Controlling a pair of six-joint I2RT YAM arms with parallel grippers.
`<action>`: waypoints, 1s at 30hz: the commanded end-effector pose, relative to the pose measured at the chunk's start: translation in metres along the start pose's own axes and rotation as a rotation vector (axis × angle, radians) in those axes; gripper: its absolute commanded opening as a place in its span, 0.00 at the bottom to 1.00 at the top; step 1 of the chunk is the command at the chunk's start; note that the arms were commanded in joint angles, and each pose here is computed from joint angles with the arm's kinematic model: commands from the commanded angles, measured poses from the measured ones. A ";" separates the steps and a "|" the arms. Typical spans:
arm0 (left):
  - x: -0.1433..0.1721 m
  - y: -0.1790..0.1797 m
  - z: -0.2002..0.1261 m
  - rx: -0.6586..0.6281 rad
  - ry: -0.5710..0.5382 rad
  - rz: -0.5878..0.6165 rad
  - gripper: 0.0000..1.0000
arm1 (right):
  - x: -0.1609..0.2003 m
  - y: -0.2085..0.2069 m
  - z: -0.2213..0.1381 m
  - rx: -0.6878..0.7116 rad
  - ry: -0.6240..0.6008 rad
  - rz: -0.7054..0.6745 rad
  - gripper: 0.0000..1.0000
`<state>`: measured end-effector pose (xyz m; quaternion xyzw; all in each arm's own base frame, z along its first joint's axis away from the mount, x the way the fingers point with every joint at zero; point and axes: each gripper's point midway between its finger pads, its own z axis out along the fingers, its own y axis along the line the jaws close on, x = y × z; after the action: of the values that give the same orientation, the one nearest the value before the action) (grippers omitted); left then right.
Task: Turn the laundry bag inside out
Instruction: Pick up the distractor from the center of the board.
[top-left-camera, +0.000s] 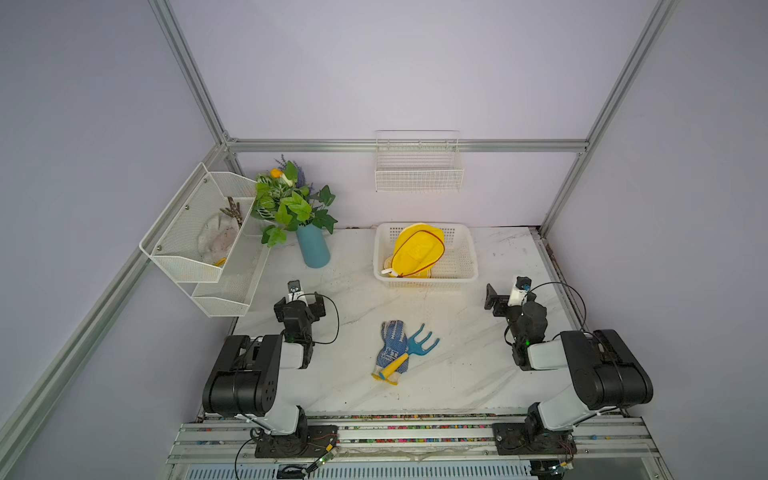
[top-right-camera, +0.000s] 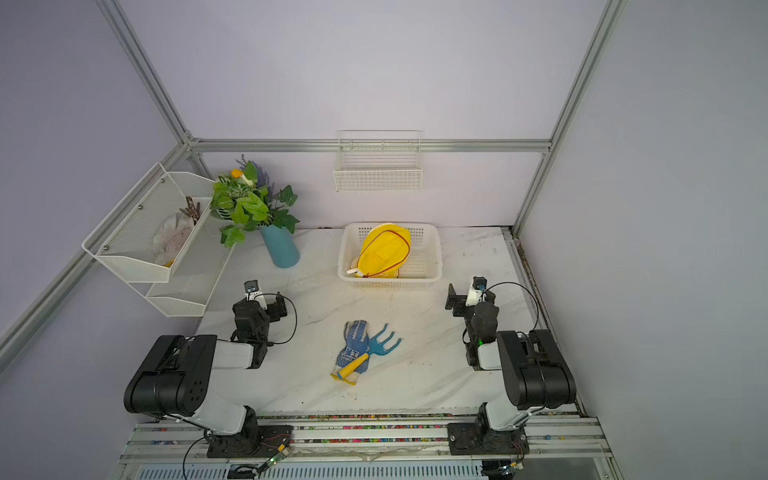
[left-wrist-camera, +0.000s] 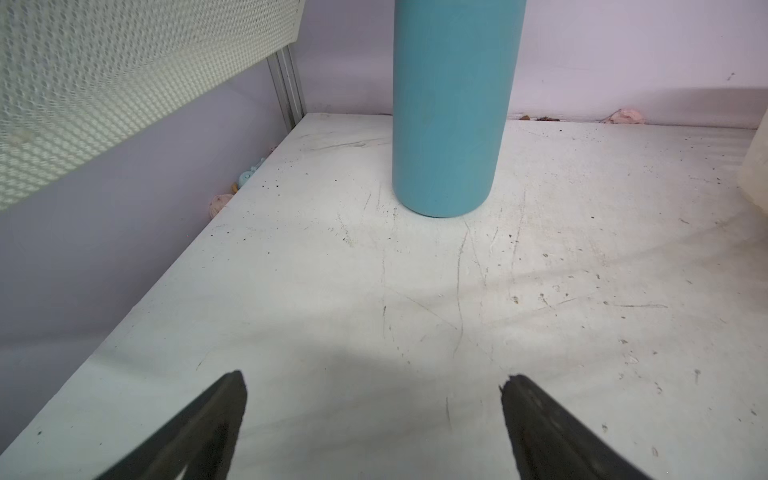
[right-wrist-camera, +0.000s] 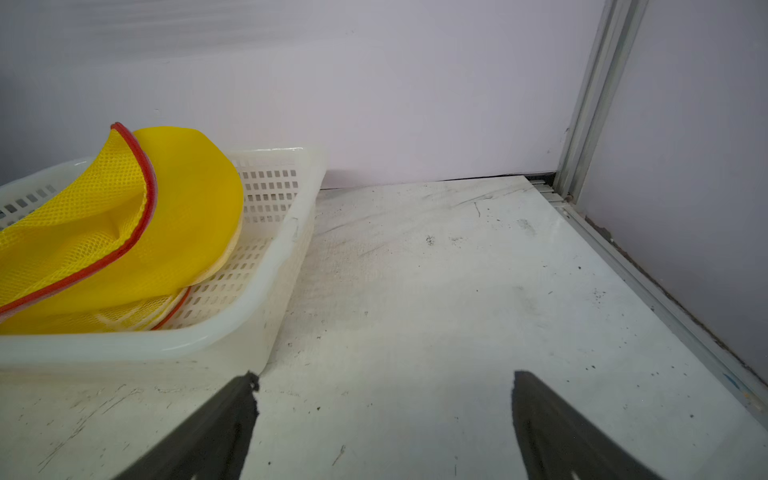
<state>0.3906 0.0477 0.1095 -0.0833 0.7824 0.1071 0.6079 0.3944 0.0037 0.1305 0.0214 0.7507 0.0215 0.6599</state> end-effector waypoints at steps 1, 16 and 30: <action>-0.006 -0.002 0.004 0.004 -0.018 -0.002 1.00 | -0.002 0.000 -0.002 0.003 -0.017 0.006 1.00; -0.006 -0.005 0.004 0.021 -0.005 0.011 1.00 | -0.002 0.000 -0.002 0.003 -0.016 0.005 0.99; -0.006 -0.006 0.004 0.023 -0.005 0.010 1.00 | -0.002 0.000 -0.002 0.002 -0.017 0.006 1.00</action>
<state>0.3903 0.0465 0.1071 -0.0803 0.7859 0.1048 0.6041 0.3944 0.0037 0.1305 0.0214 0.7507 0.0215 0.6599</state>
